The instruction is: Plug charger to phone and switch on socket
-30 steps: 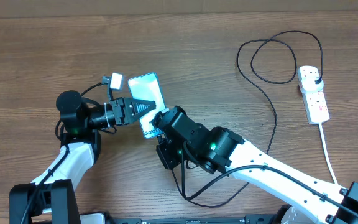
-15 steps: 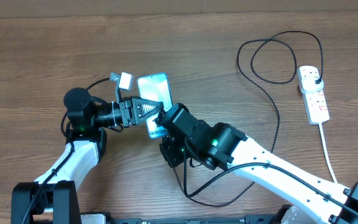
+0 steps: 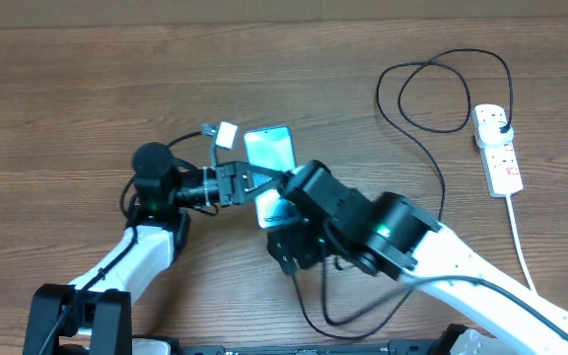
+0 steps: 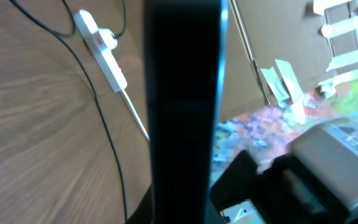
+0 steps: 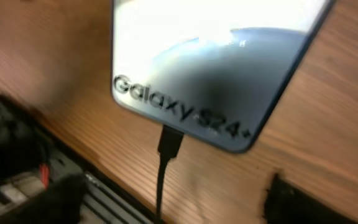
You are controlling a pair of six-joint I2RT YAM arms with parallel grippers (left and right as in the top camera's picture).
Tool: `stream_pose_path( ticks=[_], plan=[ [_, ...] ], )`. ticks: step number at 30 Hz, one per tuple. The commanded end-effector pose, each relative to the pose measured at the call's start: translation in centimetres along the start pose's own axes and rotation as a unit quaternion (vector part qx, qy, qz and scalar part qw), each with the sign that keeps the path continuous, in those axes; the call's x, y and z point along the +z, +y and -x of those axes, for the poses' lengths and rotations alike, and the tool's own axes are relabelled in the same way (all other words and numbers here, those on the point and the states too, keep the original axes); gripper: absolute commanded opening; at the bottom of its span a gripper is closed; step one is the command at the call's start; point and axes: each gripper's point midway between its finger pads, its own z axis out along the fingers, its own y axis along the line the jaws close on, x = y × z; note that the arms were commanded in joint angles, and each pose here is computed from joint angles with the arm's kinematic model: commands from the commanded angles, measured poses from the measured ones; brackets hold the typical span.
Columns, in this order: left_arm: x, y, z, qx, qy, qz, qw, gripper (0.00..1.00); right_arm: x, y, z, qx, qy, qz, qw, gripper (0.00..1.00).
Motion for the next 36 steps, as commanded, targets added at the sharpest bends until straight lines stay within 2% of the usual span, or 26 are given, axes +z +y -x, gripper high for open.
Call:
stream_pose_path(
  ticks=[1, 4, 11, 18, 27, 36],
  plan=[
    [2.3, 0.2, -0.5, -0.013, -0.011, 0.015, 1.000, 0.04, -4.4, -1.5, 0.6, -0.003, -0.063, -0.034, 0.997, 1.00],
    [3.8, 1.6, -1.3, -0.031, -0.016, 0.047, 0.998, 0.04, -6.5, -3.0, 0.1, -0.001, -0.089, -0.065, 0.994, 1.00],
    [4.0, 7.9, -3.6, -0.074, -0.016, 0.204, 0.976, 0.04, -10.4, -4.2, 0.1, 0.003, -0.158, -0.078, 0.984, 1.00],
    [2.8, 9.7, -3.4, 0.003, 0.019, 0.284, 0.959, 0.11, -10.4, -4.1, 0.1, 0.004, -0.162, -0.077, 0.984, 1.00],
    [1.6, 11.2, -3.2, -0.003, 0.031, 0.281, 0.959, 0.08, -10.7, -3.7, 1.0, 0.040, -0.181, -0.062, 0.981, 1.00],
    [2.3, 13.3, -3.8, -0.029, 0.064, 0.219, 0.973, 0.08, -10.7, -3.5, 1.3, 0.040, -0.188, -0.058, 0.980, 1.00]
  ],
)
